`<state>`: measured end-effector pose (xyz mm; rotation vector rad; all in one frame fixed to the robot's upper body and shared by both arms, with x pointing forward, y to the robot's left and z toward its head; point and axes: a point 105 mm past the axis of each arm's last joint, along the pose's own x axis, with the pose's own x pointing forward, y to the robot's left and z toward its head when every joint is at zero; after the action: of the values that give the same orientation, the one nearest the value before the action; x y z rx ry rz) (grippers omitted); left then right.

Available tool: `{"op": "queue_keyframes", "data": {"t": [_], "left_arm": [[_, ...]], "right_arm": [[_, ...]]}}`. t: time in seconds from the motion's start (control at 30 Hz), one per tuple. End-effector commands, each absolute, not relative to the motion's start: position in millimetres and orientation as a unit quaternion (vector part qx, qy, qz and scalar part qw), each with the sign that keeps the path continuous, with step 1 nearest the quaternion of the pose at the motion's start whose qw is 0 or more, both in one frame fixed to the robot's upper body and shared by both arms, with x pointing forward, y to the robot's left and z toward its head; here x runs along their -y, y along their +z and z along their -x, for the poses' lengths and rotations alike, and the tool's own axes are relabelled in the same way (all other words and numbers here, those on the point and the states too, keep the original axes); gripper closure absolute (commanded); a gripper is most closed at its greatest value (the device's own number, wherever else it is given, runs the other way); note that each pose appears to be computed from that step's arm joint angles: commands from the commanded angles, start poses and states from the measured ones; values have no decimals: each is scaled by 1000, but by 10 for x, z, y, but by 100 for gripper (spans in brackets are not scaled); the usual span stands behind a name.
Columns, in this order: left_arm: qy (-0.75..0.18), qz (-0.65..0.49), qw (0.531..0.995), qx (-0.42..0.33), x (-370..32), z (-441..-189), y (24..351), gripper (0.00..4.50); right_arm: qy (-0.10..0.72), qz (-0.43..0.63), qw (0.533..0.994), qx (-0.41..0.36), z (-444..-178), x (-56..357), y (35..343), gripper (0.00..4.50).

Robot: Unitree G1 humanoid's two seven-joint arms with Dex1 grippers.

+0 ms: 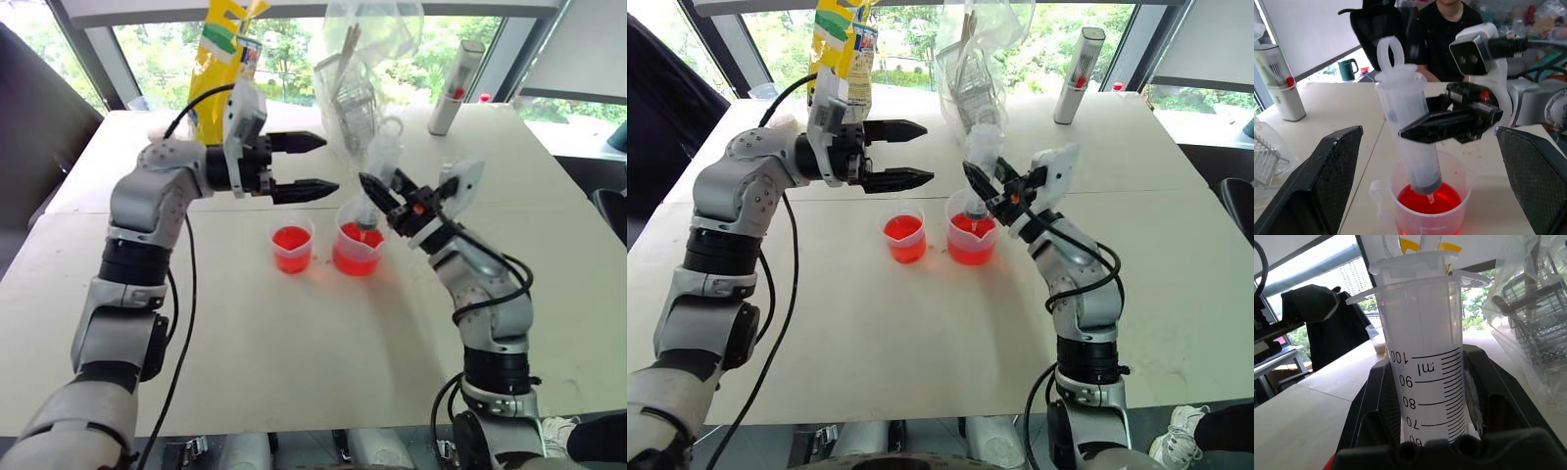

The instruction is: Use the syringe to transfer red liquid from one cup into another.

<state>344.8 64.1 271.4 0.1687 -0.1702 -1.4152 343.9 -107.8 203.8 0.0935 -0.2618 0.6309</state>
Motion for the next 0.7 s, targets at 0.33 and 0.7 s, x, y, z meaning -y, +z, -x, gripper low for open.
{"op": "queue_keyframes", "data": {"t": [0.33,0.7], "left_arm": [[-655,-65,743,120,-182,-3631,2956,0],[-655,-58,747,96,-79,-3709,2814,56]], "right_arm": [[320,9,939,124,-3406,994,1880,310],[322,21,939,117,-3406,995,1838,310]]}}
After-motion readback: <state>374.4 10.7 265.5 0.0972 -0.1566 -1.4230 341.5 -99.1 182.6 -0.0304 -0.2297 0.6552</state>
